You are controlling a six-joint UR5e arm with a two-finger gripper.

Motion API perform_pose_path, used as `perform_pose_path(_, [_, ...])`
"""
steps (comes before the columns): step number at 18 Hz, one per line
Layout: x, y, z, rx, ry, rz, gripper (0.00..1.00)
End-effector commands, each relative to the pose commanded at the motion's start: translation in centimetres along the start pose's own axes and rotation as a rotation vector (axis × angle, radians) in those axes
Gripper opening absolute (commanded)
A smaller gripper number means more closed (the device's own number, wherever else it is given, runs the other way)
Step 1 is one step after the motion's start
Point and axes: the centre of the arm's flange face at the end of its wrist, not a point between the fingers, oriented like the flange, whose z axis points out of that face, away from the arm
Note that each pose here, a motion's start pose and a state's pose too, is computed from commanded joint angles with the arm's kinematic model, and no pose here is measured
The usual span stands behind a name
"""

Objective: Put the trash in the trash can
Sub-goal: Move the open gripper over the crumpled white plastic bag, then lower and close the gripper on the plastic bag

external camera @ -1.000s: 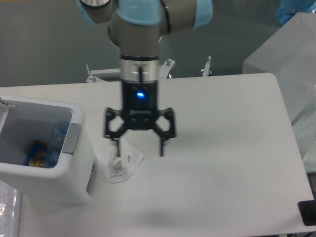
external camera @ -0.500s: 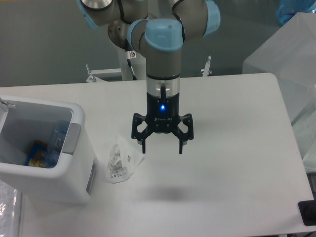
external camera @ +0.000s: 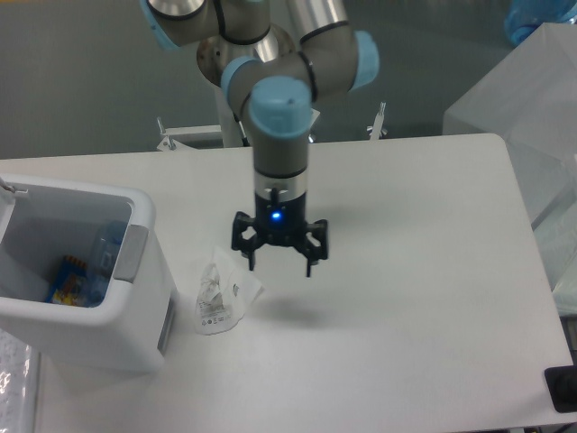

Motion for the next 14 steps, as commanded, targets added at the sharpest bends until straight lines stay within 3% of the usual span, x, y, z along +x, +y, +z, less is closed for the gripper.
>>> perform_pose_path(4, [3.7, 0.0, 2.3, -0.041, 0.042, 0.053, 1.00])
perform_pose_path(14, [5.1, 1.3, 5.7, -0.108, 0.068, 0.072, 0.97])
